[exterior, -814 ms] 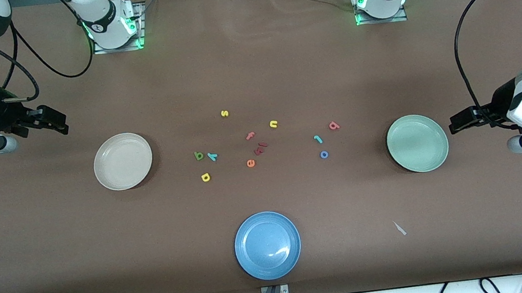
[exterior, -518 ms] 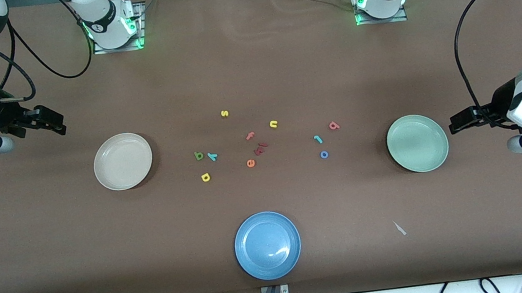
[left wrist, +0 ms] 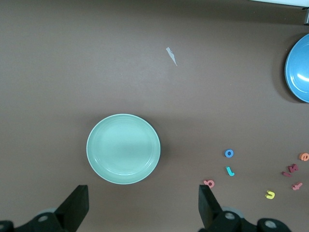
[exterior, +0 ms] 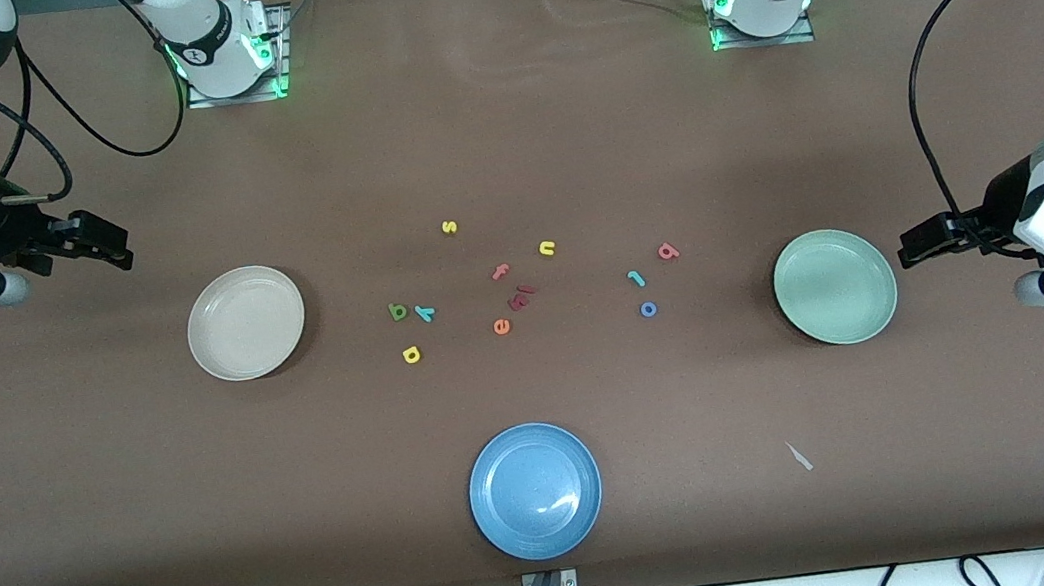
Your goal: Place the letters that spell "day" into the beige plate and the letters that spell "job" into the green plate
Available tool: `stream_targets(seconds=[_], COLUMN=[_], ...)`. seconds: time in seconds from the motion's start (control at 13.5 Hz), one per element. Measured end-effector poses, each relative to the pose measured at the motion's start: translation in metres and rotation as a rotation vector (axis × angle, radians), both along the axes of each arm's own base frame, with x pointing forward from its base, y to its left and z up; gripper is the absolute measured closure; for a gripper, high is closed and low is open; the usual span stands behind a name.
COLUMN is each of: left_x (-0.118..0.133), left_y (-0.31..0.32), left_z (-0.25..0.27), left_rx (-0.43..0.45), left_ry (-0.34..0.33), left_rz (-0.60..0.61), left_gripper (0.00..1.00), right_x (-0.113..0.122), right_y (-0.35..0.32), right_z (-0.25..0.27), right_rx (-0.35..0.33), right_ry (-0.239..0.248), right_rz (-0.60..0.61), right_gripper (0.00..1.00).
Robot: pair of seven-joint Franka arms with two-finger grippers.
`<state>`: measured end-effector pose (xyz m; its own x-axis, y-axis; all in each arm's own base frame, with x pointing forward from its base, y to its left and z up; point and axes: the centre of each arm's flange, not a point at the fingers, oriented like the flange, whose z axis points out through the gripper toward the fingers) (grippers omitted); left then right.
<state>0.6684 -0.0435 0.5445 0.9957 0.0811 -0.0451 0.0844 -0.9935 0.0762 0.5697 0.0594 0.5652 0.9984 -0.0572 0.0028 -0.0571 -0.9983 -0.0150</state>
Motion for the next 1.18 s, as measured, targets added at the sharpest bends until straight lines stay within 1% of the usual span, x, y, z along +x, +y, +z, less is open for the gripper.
stream_targets(seconds=[0.15,0.52,0.81,0.96,1.11,1.18], left_x=[0.000,0.000,0.002,0.002,0.002,0.000], left_y=[0.000,0.003,0.013,0.017,0.019,0.019], left_z=[0.000,0.000,0.000,0.001,0.000,-0.001], left_rx=[0.000,0.008,0.106,0.143,0.159,0.161], left_ry=[0.000,-0.001,-0.016,-0.021,-0.018,-0.002], left_rz=[0.000,0.004,-0.004,-0.043,-0.072,-0.079], left_gripper=[0.00,0.00,0.00,0.00,0.00,0.00], right_x=[0.000,-0.002,-0.002,-0.002,-0.002,-0.002], right_y=[0.000,0.000,0.000,0.000,0.000,0.000], right_z=[0.000,-0.002,-0.002,-0.002,-0.002,-0.002], right_rx=[0.000,-0.002,-0.002,-0.002,-0.002,-0.002], right_ry=[0.000,0.020,0.020,0.021,0.021,0.022], right_rz=[0.000,0.000,0.000,0.000,0.000,0.000], right_gripper=[0.00,0.00,0.00,0.00,0.00,0.00])
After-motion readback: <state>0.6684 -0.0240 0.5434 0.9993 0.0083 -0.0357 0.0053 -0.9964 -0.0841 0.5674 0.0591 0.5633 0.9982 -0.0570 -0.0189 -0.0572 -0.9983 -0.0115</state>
